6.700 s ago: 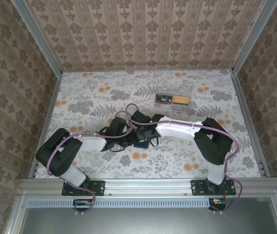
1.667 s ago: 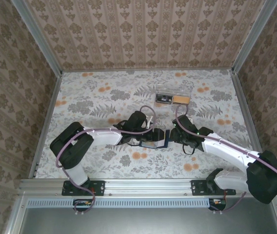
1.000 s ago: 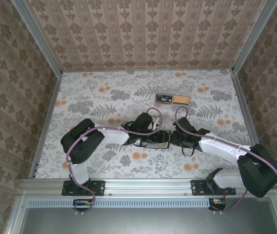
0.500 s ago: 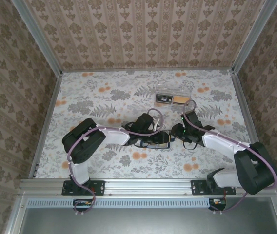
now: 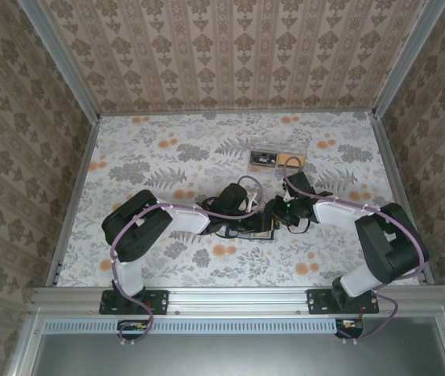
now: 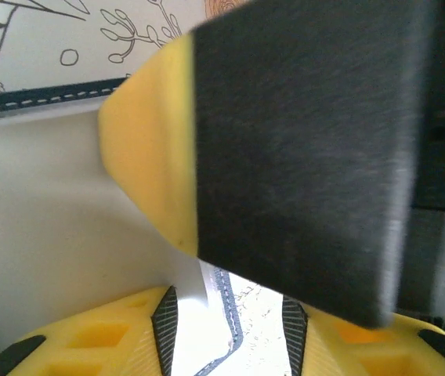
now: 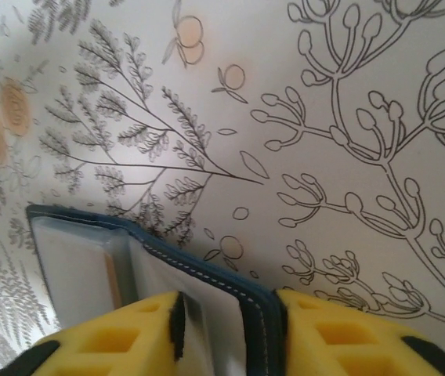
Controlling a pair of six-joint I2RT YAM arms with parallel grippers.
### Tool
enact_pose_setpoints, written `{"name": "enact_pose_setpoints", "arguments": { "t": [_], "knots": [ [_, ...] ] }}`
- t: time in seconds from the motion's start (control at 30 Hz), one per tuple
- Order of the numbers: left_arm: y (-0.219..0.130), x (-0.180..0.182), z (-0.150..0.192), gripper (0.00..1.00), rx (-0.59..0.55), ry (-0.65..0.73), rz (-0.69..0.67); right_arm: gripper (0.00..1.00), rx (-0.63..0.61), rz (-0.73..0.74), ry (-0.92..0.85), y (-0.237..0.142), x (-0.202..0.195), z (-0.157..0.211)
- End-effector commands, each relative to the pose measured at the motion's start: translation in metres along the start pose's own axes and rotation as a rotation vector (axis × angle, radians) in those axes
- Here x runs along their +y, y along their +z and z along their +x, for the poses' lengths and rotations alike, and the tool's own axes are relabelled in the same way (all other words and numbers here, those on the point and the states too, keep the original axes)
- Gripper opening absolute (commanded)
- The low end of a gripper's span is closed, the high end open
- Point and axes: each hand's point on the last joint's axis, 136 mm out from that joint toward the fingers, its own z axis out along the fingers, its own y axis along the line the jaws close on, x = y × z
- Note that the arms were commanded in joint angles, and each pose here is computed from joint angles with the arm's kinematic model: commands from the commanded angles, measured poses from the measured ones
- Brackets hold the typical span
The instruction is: Take the credit cards out of the card holder
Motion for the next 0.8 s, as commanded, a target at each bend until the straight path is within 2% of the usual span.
{"name": "enact_pose_setpoints", "arguments": {
  "t": [0.0,0.2,0.4,0.77],
  "knots": [
    [-0.003,-0.008,-0.001,0.45,0.003,0.023,0.004,0.3,0.038,0.056,-0.009,-0.001,-0.008,0.004],
    [-0.03,-0.014,-0.012,0.5,-0.047,0.056,-0.048,0.26,0.032,0.124,-0.027,-0.002,-0.02,0.003],
    [-0.061,0.015,-0.02,0.55,-0.089,0.031,-0.151,0.24,0.041,0.107,-0.026,0.003,-0.018,0.004],
    [-0.062,0.051,-0.012,0.57,-0.077,-0.03,-0.218,0.26,0.038,0.089,-0.031,0.003,-0.014,0.004]
  ]
}}
